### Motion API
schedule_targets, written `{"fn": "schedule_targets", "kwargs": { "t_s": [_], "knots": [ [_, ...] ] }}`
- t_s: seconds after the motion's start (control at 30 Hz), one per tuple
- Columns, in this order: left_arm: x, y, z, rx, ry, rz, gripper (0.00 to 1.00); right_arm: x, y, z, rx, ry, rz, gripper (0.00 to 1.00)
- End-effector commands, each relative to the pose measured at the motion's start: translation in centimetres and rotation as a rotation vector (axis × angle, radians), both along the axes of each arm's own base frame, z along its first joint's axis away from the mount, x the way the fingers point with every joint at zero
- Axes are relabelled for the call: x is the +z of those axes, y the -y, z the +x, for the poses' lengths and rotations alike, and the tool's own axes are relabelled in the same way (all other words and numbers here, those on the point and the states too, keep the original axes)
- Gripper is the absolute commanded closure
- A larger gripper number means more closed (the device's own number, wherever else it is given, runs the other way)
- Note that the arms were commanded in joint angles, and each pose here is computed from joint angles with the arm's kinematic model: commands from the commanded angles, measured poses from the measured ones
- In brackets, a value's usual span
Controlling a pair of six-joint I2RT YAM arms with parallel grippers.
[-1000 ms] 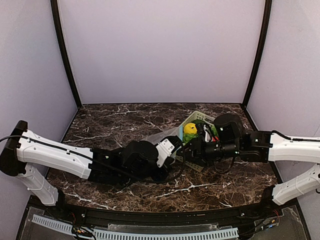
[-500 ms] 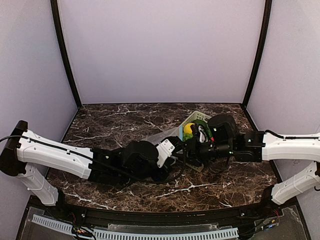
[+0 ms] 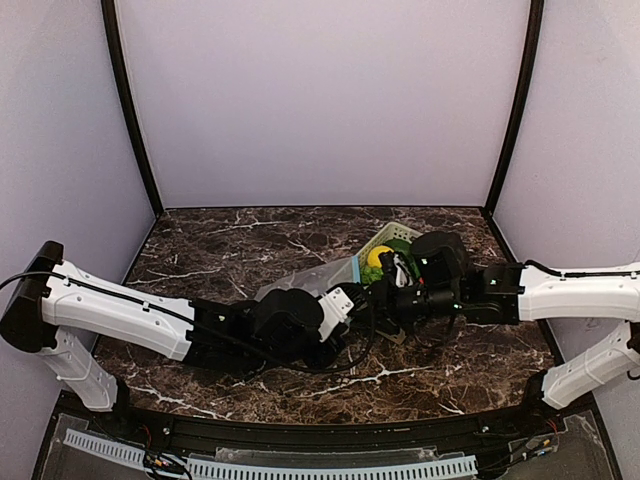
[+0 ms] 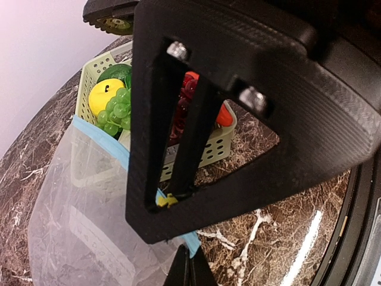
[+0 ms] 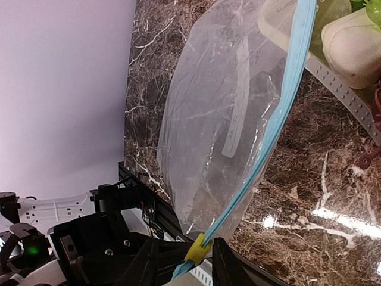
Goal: Place the food in the zip-top bag and seal the zipper
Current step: Unzip the zipper from the zipper food storage bag.
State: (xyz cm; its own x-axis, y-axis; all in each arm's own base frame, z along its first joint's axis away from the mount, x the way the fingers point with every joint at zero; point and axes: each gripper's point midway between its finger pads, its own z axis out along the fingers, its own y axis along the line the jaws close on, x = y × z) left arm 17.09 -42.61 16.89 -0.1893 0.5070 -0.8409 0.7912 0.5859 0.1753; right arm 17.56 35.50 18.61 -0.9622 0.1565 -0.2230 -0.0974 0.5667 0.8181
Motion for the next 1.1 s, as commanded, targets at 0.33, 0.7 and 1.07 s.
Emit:
{"fn": "schedule_targets", "kwargs": {
  "t_s": [0.33,0.7,1.07],
  "knots": [
    [0.4,0.3,0.3,-0.001,0.014,0.008,0.99,-0.2,-0.4,0.4,-0.024,0.001,0.003,0.75],
    [0.5,0.3,0.2,-0.006,0.014,0.008,0.99,-0.7,-0.4,0.5,-0.033,-0.004,-0.009,0.79],
    [0.3,0.4,0.0,-0.026,0.011,0.018,0.99,-0.9,-0.4,0.6,-0.035,-0.004,-0.013,0.90]
  ]
}}
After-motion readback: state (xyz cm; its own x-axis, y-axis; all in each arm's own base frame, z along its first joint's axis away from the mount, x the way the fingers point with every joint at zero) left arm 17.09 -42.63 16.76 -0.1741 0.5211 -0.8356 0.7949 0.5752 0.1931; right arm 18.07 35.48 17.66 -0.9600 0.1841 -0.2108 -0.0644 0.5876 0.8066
